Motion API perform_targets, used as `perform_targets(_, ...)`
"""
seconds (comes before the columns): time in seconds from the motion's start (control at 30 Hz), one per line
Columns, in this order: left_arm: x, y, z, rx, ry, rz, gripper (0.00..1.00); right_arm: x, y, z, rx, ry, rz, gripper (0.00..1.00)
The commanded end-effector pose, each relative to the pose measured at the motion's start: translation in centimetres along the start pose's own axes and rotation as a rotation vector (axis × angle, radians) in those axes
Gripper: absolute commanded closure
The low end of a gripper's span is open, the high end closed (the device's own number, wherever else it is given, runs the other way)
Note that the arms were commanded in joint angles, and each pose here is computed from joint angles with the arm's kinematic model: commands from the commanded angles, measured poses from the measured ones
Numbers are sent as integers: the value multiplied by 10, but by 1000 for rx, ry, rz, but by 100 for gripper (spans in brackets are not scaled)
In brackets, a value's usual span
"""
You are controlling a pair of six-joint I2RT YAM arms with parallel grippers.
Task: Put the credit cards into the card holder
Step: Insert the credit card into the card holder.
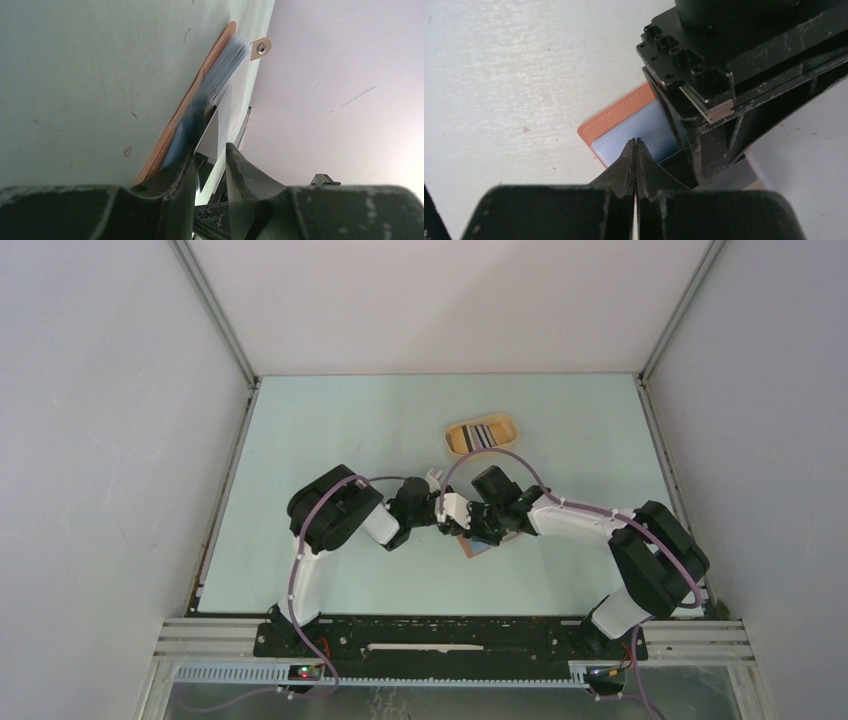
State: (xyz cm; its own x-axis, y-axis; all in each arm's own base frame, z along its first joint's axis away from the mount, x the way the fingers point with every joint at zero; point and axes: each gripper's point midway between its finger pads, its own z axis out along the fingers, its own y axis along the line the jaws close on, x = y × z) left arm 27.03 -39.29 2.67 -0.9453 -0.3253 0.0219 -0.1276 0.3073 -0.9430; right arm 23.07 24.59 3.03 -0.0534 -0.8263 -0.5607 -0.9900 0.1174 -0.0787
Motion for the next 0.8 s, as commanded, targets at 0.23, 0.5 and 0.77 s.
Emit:
perform_targets(0.23, 6, 5, 2, 4, 40, -24, 66, 0, -20, 0, 103, 34, -93, 99)
perform_targets(0.5, 7, 7, 2, 0, 45, -33, 63, 10, -33, -7, 138, 49, -63, 100)
perform_targets(0.77, 7, 8, 1, -2, 43, -37, 61, 15, -47, -15, 185, 49, -22, 100)
